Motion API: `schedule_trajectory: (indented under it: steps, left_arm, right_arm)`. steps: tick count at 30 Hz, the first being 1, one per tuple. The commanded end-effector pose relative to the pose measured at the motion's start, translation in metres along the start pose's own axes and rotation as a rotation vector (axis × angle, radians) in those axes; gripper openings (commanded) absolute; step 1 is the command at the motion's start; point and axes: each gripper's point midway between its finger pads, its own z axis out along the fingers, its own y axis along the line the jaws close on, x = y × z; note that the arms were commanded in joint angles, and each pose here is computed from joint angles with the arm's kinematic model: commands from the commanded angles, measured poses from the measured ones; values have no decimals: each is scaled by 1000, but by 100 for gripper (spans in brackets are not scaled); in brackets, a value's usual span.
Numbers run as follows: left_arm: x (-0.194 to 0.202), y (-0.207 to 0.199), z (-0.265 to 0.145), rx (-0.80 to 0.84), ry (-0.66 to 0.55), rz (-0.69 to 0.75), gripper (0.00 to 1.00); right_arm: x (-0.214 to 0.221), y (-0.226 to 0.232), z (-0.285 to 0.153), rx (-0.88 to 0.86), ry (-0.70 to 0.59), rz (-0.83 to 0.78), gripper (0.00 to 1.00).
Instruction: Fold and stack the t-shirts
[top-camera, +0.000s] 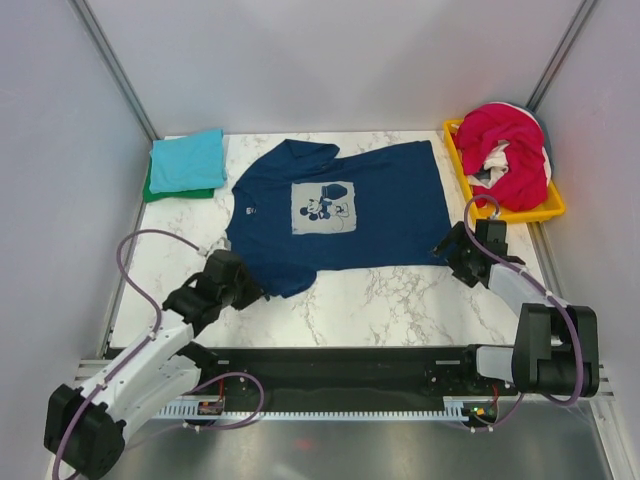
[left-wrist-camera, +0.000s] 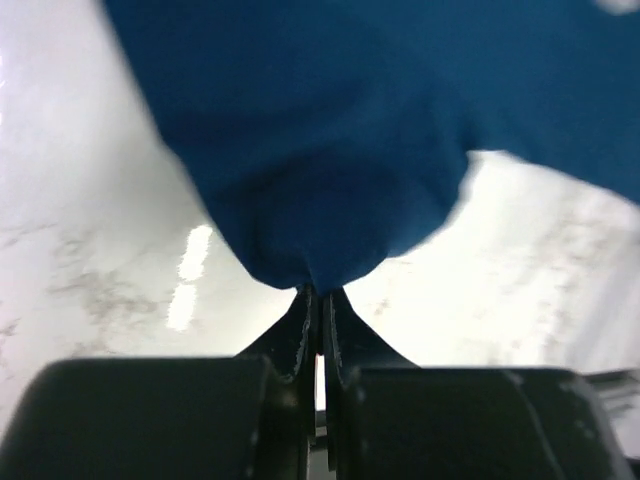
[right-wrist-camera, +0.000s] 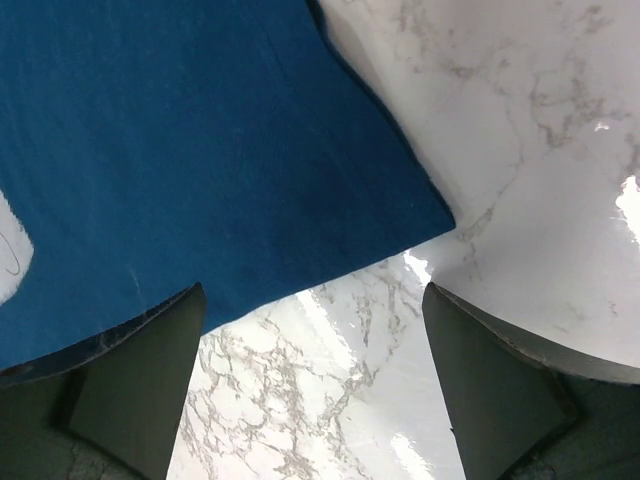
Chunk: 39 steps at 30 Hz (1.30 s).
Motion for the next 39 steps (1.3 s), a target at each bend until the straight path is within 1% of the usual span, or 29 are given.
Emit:
schedule_trajectory:
  steps: [1,3,6,8,10,11,12,13,15,16,18,19,21,22,24,25,27,28,32,39]
  left_arm:
    - [-37,-60,-45,203,-101,-16,2]
    - [-46,-69,-67,252,-135,-59,2]
    - [-48,-72,-77,287,-156,-63,2]
    - [-43,-66,-73,264,-138,-55,4]
    - [-31,-58,-63,236,-89,-50,4]
    - [-26,-54,-59,225,-72,-65,5]
    - [-16,-47,-51,213,-36,-72,4]
    - [-10,-45,-48,214,-11,-76,5]
    - [-2,-38,-41,205,7,-87,5]
    - [0,-35,-39,201,7,-89,5]
    - [1,-31,-37,198,2,-89,5]
    - [2,-29,-36,192,1,-86,5]
    - [3,-26,-34,185,1,-82,5]
    - [4,-26,-33,181,3,-79,5]
    - [4,-25,-32,174,9,-79,5]
    - [5,-24,-32,172,14,-75,5]
    - [5,-25,-32,175,16,-72,5]
    - [6,-26,-33,180,19,-70,5]
    - [6,-27,-41,194,16,-53,5]
    - [5,-20,-63,168,12,-57,4]
  right_arm:
    - [-10,-7,3,22,-46,48,98]
    - [-12,-10,4,26,-57,70,98]
    - [-14,-17,9,48,-55,93,98]
    - [-13,-22,13,61,-46,108,95]
    - [-12,-25,18,62,-36,128,93]
    - [-12,-26,20,65,-35,133,89]
    - [-10,-27,22,67,-31,134,87]
    - [-10,-26,23,66,-30,138,80]
    - [-9,-28,25,73,-26,142,73]
    - [-8,-29,25,73,-24,141,67]
    - [-8,-29,25,75,-24,141,59]
    - [-7,-29,25,73,-20,139,50]
    - [-8,-29,25,72,-25,136,40]
    - [-7,-29,25,70,-21,135,28]
    - [-7,-29,26,64,-20,132,19]
    - [-5,-28,26,61,-15,128,11]
    - [-6,-27,26,54,-13,124,2]
    - [-5,-27,25,53,-13,123,0]
    - [-6,-29,12,65,-29,100,0]
    - [3,-23,-32,27,-47,78,0]
